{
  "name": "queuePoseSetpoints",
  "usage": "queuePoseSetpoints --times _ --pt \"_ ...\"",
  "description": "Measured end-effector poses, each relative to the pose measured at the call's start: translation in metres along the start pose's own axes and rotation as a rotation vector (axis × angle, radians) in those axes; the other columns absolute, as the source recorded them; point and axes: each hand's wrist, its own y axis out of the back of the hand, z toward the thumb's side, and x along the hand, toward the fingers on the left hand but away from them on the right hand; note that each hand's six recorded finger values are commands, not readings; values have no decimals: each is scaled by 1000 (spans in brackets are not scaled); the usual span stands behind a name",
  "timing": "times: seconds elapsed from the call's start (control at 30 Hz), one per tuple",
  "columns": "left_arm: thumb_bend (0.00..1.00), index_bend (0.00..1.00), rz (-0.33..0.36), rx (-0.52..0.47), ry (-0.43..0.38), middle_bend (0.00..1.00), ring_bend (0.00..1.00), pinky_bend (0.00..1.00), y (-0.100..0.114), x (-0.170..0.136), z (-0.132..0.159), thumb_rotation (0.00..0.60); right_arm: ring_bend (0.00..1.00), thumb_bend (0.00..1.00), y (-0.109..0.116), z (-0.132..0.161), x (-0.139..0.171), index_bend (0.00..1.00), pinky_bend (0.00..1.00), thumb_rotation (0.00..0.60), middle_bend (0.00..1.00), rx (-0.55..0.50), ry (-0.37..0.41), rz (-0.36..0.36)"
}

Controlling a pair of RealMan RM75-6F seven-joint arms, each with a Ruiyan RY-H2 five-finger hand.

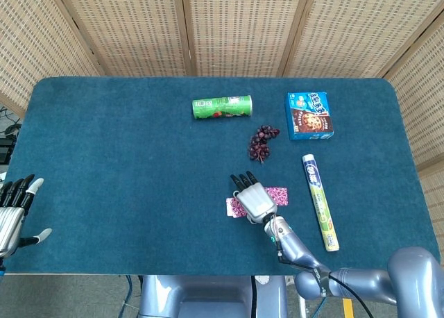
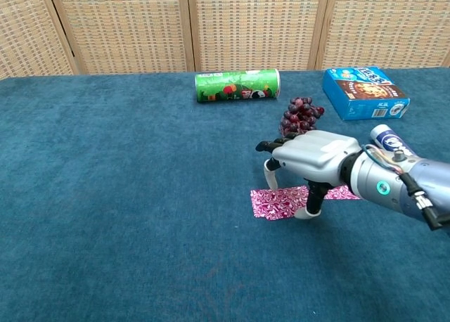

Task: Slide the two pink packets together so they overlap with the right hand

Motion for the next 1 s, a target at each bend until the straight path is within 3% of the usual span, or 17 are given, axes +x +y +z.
queuePoseSetpoints --times 0.27,0.53,0.8,1.0 --pt "0 0 0 -1 -1 0 0 0 0 0 0 600 0 260 7 -5 0 368 0 600 0 -23 -12 -17" --pt "0 0 1 1 -1 0 0 0 0 0 0 600 0 260 17 -42 2 368 0 600 0 -12 -88 -27" --pt "0 0 3 8 1 0 0 0 0 0 0 600 0 245 3 -79 9 368 0 600 0 -71 -170 9" --pt "0 0 5 10 3 0 0 0 0 0 1 600 0 223 -2 -91 13 362 0 600 0 -130 -209 42"
